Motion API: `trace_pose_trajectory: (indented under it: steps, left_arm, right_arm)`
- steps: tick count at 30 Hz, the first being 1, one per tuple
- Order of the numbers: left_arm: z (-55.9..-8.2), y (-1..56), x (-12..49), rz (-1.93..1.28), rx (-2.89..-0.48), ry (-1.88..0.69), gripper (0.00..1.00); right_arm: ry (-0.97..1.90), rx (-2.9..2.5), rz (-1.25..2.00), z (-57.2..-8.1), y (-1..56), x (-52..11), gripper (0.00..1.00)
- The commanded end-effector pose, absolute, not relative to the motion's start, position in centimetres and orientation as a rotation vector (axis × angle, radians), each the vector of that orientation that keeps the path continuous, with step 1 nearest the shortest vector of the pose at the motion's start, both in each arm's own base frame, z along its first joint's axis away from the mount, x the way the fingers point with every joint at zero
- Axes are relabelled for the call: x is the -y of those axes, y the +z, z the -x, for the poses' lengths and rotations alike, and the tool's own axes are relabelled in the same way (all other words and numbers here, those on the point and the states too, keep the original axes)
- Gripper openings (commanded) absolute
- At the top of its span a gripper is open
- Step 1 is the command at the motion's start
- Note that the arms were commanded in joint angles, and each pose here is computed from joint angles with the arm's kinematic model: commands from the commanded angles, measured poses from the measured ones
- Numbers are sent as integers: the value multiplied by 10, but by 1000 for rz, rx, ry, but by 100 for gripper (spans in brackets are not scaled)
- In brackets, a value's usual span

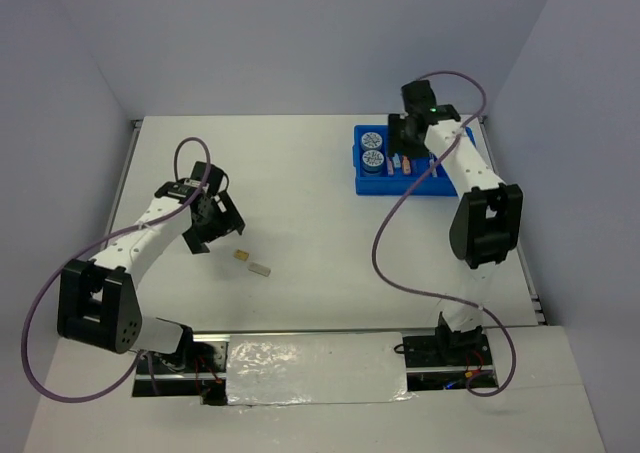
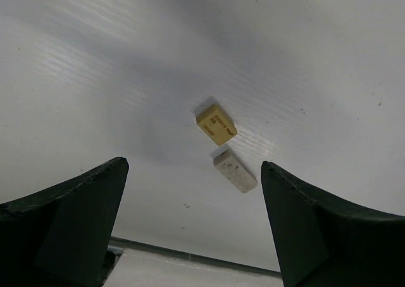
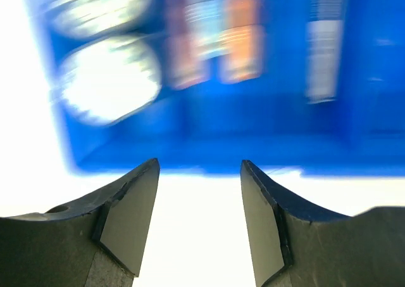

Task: Sort the stationery into containers
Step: Pick up the stationery from the center of the board.

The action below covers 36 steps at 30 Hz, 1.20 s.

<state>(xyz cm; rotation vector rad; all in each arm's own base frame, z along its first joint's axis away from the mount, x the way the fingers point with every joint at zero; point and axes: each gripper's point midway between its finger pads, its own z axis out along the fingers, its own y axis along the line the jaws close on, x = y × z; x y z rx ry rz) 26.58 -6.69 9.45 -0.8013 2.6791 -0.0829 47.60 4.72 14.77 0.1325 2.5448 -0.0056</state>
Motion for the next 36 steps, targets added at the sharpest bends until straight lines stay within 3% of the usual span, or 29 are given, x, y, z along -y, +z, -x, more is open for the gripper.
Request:
trace_pose_trajectory:
  steps: [1, 5, 12, 19, 22, 26, 29, 30, 33, 36]
  left_arm:
    - [-281, 101, 73, 892, -2592, -54, 99]
    - [-284, 87, 78, 966, -2584, -64, 94]
    - [-285, 52, 95, 1037, -2634, -24, 91]
    - [-268, 28, 97, 1093, -2645, 12, 82]
    - [-263, 16, 99, 1116, -2648, 24, 72]
    - [-262, 4, 101, 1133, -2636, 28, 67]
    - [-265, 0, 100, 1137, -2614, 30, 52]
    - [-266, -1, 100, 1136, -2607, 24, 38]
    - [-274, 9, 106, 1116, -2581, -38, 14]
    - [-285, 37, 120, 1070, -2550, -122, 5]
  right_arm:
    - [149, -2407, 11, -451, 206, -112, 62]
    - [299, -2405, 141, -401, 207, -177, 61]
    - [486, -2418, 202, -329, 196, -208, 61]
    - [477, -2412, 240, -311, 198, -199, 61]
    - [494, -2407, 252, -306, 201, -200, 61]
    - [503, -2403, 278, -302, 207, -201, 61]
    - [506, -2398, 294, -299, 212, -202, 61]
    - [510, -2396, 300, -298, 214, -203, 61]
    - [599, -2374, 321, -293, 218, -216, 60]
    - [862, -2297, 378, -279, 227, -248, 60]
